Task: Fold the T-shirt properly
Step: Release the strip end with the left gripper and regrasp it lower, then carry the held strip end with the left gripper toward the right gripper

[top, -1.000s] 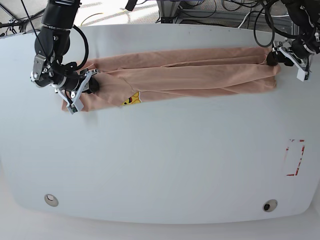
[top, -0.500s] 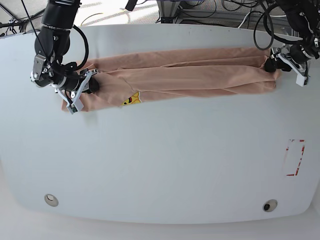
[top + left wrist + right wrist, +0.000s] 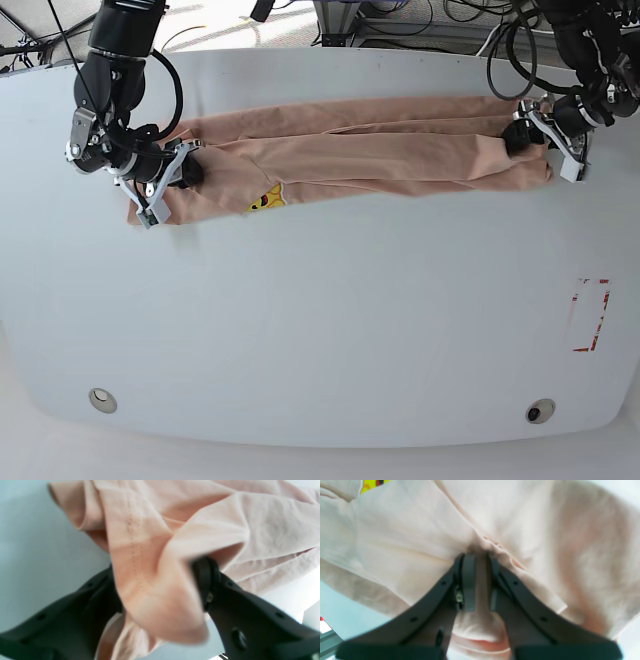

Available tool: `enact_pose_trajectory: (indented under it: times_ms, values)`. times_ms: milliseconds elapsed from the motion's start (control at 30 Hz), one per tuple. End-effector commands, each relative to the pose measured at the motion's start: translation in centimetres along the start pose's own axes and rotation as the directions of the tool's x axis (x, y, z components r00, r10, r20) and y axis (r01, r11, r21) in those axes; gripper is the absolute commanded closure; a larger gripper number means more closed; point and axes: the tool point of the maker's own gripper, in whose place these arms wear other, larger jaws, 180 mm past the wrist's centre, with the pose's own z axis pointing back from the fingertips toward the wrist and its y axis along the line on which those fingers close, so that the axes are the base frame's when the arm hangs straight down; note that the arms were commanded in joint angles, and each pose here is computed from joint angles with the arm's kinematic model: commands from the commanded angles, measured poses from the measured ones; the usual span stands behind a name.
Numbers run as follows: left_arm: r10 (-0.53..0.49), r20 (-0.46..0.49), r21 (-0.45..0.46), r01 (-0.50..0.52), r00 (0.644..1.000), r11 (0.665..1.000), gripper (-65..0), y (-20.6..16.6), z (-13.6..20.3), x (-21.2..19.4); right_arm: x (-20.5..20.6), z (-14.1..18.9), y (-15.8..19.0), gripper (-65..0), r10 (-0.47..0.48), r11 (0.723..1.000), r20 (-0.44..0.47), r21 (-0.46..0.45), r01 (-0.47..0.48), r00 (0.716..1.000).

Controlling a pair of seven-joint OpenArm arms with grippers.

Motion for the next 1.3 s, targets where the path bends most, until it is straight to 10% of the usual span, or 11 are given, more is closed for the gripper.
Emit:
enact_pose_trajectory:
  times_ms: [0,200,600,967,1267]
  values:
    - [-0.017,-0.059,0.018,0.018,0.998,1.0,-28.3,0.3,0.1,-1.0,0.3,0.3,-0.3,-7.9,0.011,1.0,-0.005,-0.017,-0.011,1.0]
    - [-0.02,-0.051,0.025,0.022,0.999,0.999,-1.9,0.5,0.3,-0.7,-0.1,0.3,-0.4,-7.8,0.006,1.0,-0.01,-0.017,-0.006,1.0]
    - [-0.329,0.051,0.078,0.325,0.943,0.942,-1.4,-4.7,4.2,4.3,-0.3,0.3,-0.3,-7.8,0.004,1.0,-0.015,-0.016,-0.004,1.0]
    - [-0.561,0.076,-0.204,0.564,0.824,0.8,-1.7,-16.3,0.3,3.6,-0.4,0.3,-0.3,-7.6,0.003,1.0,-0.016,-0.016,-0.004,1.0]
    - [-0.628,0.105,-0.202,0.635,0.771,0.746,-6.7,-20.5,-2.3,5.1,-0.4,0.1,0.1,-7.6,-0.003,1.0,-0.012,-0.008,0.003,1.0]
